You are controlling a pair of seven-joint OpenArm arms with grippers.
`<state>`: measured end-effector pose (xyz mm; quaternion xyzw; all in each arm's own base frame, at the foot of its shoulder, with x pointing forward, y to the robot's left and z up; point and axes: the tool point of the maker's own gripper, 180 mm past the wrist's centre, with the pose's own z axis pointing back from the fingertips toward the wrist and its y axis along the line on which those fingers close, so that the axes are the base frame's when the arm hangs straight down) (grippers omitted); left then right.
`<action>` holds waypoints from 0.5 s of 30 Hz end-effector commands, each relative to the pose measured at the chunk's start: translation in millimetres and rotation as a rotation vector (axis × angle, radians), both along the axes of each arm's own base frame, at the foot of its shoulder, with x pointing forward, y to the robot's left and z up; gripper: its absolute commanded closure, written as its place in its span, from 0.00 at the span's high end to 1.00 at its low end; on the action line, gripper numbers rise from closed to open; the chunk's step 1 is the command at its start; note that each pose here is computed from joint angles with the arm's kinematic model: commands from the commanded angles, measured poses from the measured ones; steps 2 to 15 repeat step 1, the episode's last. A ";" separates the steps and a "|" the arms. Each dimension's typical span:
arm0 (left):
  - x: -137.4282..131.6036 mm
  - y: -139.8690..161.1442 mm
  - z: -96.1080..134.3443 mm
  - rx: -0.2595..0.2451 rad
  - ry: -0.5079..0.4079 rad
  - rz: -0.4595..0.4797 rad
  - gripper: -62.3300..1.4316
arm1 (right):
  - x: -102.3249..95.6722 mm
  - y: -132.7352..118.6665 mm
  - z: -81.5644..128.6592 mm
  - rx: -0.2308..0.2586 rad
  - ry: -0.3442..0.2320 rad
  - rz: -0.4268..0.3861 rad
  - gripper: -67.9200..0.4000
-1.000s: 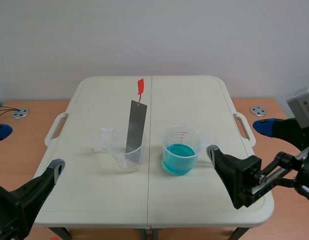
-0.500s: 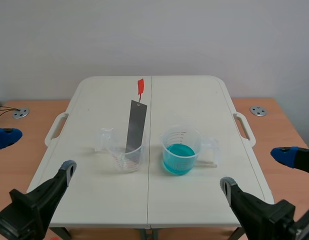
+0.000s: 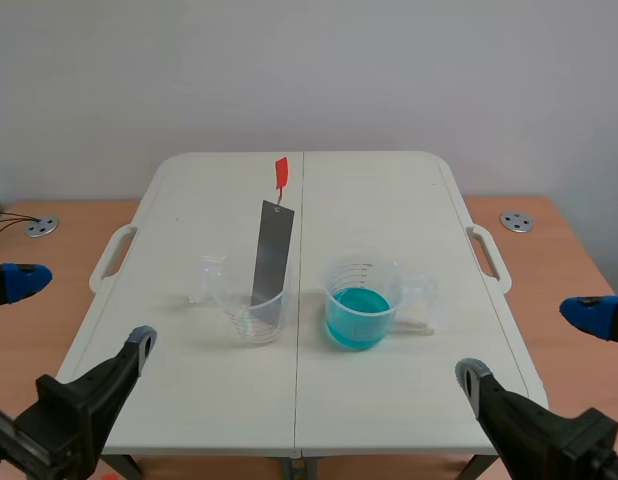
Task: Hold the metal plate by the orange handle, dip it into the blue solution, take it out and point at it, then put the plate back in the beaker on the left.
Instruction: 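Return to the home posture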
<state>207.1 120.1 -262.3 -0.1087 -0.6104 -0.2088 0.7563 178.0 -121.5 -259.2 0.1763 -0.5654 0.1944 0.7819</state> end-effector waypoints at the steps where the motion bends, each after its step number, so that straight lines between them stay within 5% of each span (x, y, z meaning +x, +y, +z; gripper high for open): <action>1: -0.2 -1.4 4.6 -0.017 -0.015 -0.002 1.00 | 5.7 1.7 11.4 0.007 -0.037 0.006 0.98; 15: -0.2 -1.4 4.6 -0.017 -0.015 -0.002 1.00 | 5.7 1.7 11.4 0.007 -0.037 0.006 0.98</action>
